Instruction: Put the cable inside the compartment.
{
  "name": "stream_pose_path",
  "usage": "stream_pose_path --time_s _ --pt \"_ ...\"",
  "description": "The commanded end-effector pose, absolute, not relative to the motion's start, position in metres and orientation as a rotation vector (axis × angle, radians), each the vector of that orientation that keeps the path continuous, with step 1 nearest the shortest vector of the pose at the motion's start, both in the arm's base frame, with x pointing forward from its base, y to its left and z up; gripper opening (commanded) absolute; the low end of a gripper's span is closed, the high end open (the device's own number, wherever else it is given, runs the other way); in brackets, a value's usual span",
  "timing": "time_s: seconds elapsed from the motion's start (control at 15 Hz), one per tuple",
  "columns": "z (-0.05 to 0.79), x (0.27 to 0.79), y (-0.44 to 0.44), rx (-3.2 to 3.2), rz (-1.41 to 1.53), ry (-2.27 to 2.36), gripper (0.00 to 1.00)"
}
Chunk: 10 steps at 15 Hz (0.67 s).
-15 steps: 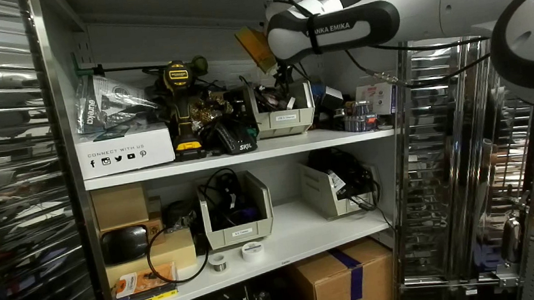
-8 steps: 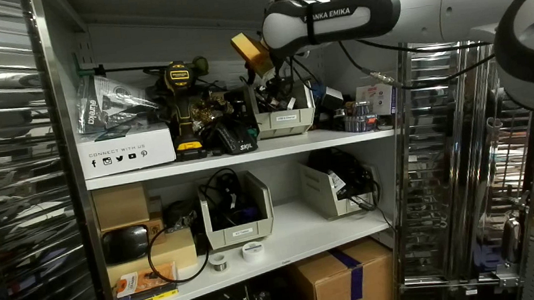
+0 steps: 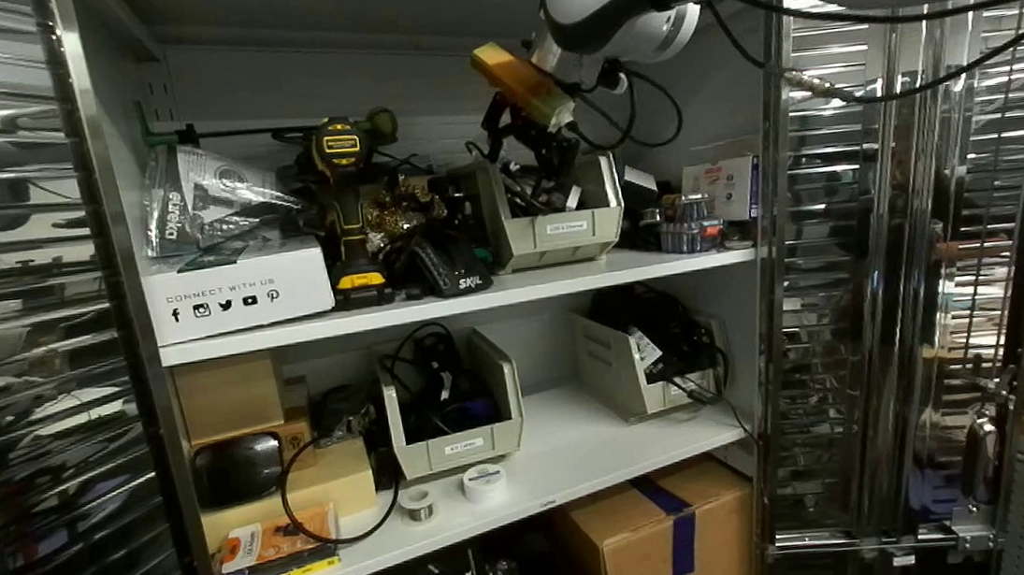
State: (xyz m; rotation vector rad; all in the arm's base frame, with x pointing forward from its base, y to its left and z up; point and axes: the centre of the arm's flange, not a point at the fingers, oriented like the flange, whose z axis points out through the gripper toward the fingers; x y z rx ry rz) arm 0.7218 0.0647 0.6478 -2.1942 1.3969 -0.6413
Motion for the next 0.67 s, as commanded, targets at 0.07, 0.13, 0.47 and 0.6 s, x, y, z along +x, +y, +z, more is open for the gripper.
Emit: stream_pose_path --time_s 0.07,0.13,0.47,0.6 --pt "0.623 0.639 0.05 -2.302 -0.85 1.305 1.0" --pt "0.622 0.634 0.047 -2.302 -0.916 1.296 1.0" --pt "0.613 0.607 0.035 -2.246 -1.23 1.193 1.0" --pt "0.615 0.59 0.028 -2.172 -1.362 1.123 1.0"
